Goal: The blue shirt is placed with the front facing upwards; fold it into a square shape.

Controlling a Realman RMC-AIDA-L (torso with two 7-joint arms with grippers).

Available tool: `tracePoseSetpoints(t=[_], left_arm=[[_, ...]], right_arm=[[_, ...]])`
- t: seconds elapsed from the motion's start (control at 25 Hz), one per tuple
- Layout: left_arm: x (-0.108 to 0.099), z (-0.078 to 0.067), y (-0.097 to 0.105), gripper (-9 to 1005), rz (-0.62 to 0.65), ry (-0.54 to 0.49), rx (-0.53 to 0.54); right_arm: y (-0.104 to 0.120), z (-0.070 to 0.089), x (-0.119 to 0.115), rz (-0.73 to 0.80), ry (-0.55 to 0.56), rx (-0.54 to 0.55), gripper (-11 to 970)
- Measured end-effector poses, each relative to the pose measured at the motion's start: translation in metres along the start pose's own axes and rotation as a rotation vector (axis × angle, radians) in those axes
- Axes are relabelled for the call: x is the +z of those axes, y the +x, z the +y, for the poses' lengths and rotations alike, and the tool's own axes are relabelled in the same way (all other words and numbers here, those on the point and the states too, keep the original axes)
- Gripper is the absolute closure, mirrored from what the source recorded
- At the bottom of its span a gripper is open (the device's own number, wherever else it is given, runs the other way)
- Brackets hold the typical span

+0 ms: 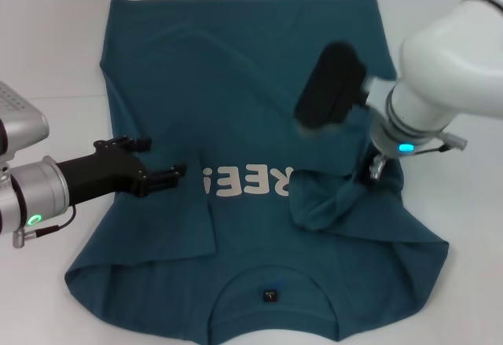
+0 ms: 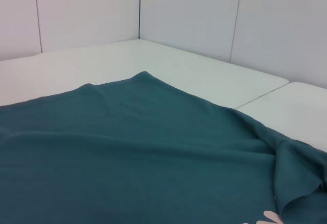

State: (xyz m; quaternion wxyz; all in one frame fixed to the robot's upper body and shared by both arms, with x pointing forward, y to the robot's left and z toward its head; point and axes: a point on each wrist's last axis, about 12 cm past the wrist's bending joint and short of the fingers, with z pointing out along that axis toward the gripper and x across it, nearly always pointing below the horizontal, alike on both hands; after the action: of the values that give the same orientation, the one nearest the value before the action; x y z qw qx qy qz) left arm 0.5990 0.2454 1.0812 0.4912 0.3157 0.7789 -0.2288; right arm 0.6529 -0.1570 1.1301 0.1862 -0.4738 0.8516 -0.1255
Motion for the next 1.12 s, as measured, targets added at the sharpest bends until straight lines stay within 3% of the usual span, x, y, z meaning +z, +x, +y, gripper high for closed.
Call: tracePoseSetpoints(t=[0.2, 0.44, 0.56, 0.68, 1.0, 1.12], left_arm=[[0.0, 0.0, -0.001, 157, -0.002, 0.001, 0.003], [0.0, 0.0, 0.0, 157, 0.0, -0.001, 0.002], [0.0, 0.0, 0.0, 157, 0.002, 0.0, 0.003], [0.001, -0.001, 0.0, 157, 0.002, 0.002, 0.001], [0.0, -0.002, 0.002, 158, -0.009, 0.002, -0.012], [-0.002, -0.002, 0.001, 158, -0.016, 0.002, -0.012]], right_arm=[[0.003, -0.02, -0.026, -0.077, -0.036, 0.153, 859], [0.017, -0.023, -0.042, -0.07, -0.075, 0.297, 819], [0.037, -0.034, -0.056, -0.075, -0.103, 0.445, 799], [0.058, -0.04, -0.065, -0.077, -0.161, 0.558, 688], [0.123, -0.035, -0.07, -0.176, -0.399, 0.824, 379], [0.147, -0.028, -0.068, -0.141, -0.422, 0.859, 372]])
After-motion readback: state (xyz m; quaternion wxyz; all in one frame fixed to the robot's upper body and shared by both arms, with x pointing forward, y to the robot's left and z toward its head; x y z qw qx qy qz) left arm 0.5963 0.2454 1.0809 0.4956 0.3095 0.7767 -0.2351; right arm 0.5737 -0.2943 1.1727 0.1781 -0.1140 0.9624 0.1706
